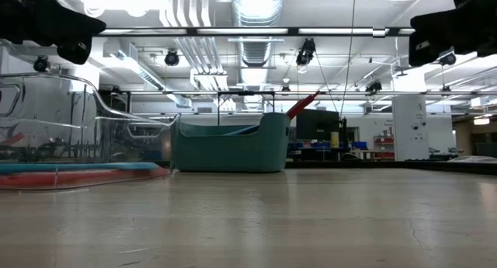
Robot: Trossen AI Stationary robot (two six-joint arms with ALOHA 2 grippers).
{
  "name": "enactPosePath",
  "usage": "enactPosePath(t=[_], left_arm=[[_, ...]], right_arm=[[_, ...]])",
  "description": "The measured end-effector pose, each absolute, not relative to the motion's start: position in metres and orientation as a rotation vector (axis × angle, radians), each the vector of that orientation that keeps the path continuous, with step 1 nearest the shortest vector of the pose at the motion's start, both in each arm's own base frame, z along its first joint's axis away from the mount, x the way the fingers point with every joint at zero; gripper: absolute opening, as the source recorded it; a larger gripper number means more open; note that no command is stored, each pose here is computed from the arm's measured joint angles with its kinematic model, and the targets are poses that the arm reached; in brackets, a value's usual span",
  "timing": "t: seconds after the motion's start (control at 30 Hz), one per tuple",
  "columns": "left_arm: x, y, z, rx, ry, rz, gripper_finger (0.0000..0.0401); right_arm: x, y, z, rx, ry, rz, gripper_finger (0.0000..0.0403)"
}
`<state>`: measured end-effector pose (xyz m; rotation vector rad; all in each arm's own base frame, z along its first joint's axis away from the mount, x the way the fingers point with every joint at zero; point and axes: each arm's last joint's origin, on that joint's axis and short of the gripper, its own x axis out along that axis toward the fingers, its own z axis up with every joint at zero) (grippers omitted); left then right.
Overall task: Pick & Place Kitchen Items
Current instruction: Return to Home Position
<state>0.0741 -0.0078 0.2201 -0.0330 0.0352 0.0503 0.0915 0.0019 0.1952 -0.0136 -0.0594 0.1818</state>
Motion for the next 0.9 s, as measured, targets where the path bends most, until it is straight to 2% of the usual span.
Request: enactPosePath(t=[0.9], left_arm=[[0.0741,-0.0079,0.2203,-0.034,0.033,0.050,0.0019]], right_arm=[[0.0917,0.0019,0.1954,0.041,-0.047,0.184,0.0009]])
